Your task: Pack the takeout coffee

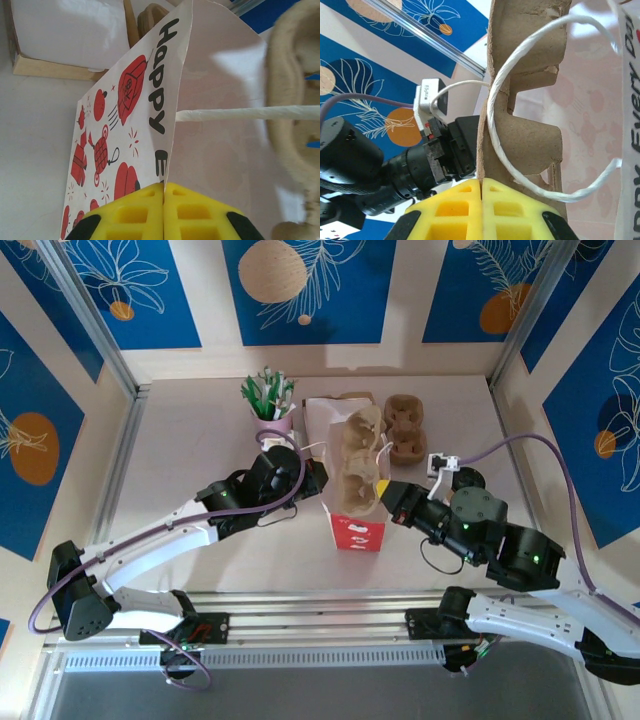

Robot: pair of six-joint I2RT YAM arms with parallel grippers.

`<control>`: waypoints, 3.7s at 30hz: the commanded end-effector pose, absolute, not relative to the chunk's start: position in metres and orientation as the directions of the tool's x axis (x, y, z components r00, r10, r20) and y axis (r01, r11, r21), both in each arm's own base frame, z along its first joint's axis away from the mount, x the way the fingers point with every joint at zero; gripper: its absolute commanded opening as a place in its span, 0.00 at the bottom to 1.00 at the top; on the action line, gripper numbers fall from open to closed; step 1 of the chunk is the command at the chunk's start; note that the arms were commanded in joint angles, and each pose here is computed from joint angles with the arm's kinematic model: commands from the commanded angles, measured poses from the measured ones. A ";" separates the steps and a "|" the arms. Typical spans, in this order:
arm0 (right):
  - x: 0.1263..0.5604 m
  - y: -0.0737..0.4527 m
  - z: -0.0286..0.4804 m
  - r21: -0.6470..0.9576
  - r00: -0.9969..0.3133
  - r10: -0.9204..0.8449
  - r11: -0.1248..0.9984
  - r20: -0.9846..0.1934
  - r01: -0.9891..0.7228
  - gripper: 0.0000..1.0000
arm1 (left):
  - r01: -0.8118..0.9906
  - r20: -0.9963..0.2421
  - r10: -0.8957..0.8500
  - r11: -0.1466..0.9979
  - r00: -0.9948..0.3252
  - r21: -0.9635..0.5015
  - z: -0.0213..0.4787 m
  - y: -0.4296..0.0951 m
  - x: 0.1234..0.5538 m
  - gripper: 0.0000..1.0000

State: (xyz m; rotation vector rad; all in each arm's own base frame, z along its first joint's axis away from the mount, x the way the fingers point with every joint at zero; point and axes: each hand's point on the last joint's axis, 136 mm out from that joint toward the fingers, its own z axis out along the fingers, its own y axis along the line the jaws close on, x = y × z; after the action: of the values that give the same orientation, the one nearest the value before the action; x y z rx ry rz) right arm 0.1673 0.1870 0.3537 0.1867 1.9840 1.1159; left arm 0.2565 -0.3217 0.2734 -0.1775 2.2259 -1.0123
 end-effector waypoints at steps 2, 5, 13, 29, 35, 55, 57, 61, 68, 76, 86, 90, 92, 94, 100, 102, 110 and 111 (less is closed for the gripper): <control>0.170 0.186 0.355 0.776 -0.632 0.513 0.583 -0.581 -0.239 0.00 | 0.155 -0.505 -0.397 0.648 -0.767 -0.746 0.283 -0.323 0.253 0.12; 0.171 0.184 0.351 0.775 -0.628 0.521 0.590 -0.578 -0.224 0.00 | 0.156 -0.497 -0.402 0.636 -0.769 -0.756 0.285 -0.323 0.252 0.16; 0.176 0.187 0.347 0.780 -0.619 0.534 0.586 -0.576 -0.219 0.00 | 0.166 -0.473 -0.416 0.589 -0.777 -0.791 0.292 -0.327 0.248 0.30; 0.184 0.190 0.347 0.779 -0.637 0.513 0.582 -0.575 -0.234 0.00 | 0.265 -0.546 -0.460 0.543 -0.700 -0.797 0.336 -0.305 0.248 0.61; 0.189 0.184 0.337 0.802 -0.631 0.557 0.568 -0.541 -0.186 0.00 | 0.288 -0.570 -0.438 0.557 -0.695 -0.779 0.342 -0.302 0.247 0.62; 0.195 0.158 0.316 0.872 -0.556 0.706 0.484 -0.438 -0.073 0.00 | 0.272 -0.551 -0.358 0.594 -0.754 -0.757 0.309 -0.313 0.241 0.62; 0.197 0.157 0.317 0.879 -0.550 0.717 0.471 -0.428 -0.069 0.00 | 0.272 -0.551 -0.353 0.596 -0.756 -0.756 0.307 -0.313 0.241 0.62; 0.200 0.154 0.322 0.894 -0.537 0.738 0.443 -0.409 -0.073 0.00 | 0.273 -0.550 -0.346 0.598 -0.761 -0.754 0.305 -0.314 0.240 0.62; 0.204 0.154 0.303 0.909 -0.556 0.754 0.416 -0.351 -0.010 0.00 | 0.265 -0.535 -0.336 0.596 -0.775 -0.758 0.295 -0.316 0.239 0.62; 0.208 0.154 0.321 0.921 -0.540 0.764 0.387 -0.352 -0.053 0.00 | 0.265 -0.522 -0.321 0.588 -0.790 -0.764 0.288 -0.323 0.238 0.62; 0.215 0.150 0.330 0.938 -0.516 0.794 0.343 -0.322 -0.057 0.00 | 0.268 -0.518 -0.316 0.583 -0.795 -0.767 0.288 -0.324 0.237 0.61; 0.217 0.154 0.337 0.945 -0.520 0.795 0.318 -0.312 -0.081 0.00 | 0.269 -0.517 -0.313 0.583 -0.796 -0.767 0.287 -0.324 0.236 0.62; 0.218 0.155 0.342 0.945 -0.520 0.794 0.315 -0.316 -0.093 0.00 | 0.267 -0.515 -0.312 0.582 -0.799 -0.768 0.286 -0.325 0.236 0.62; 0.219 0.157 0.347 0.945 -0.517 0.794 0.307 -0.322 -0.116 0.00 | 0.267 -0.511 -0.310 0.579 -0.802 -0.770 0.285 -0.326 0.236 0.62; 0.224 0.160 0.350 0.951 -0.521 0.797 0.275 -0.306 -0.139 0.00 | 0.267 -0.504 -0.304 0.574 -0.809 -0.774 0.282 -0.329 0.235 0.62; 0.224 0.156 0.354 0.948 -0.508 0.800 0.283 -0.318 -0.147 0.00 | 0.266 -0.502 -0.303 0.572 -0.810 -0.776 0.282 -0.329 0.234 0.62; 0.230 0.163 0.312 0.958 -0.547 0.796 0.284 -0.260 -0.042 0.00 | 0.267 -0.503 -0.303 0.573 -0.809 -0.775 0.281 -0.328 0.233 0.62; 0.230 0.164 0.307 0.959 -0.552 0.795 0.282 -0.252 -0.032 0.00 | 0.266 -0.502 -0.303 0.573 -0.810 -0.775 0.281 -0.328 0.234 0.62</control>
State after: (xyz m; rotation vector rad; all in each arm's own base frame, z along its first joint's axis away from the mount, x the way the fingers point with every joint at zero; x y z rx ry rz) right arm 0.2296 0.1597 0.3197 0.6594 1.7644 1.3259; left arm 0.2345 -0.3251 0.2823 -0.0449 2.2018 -1.2011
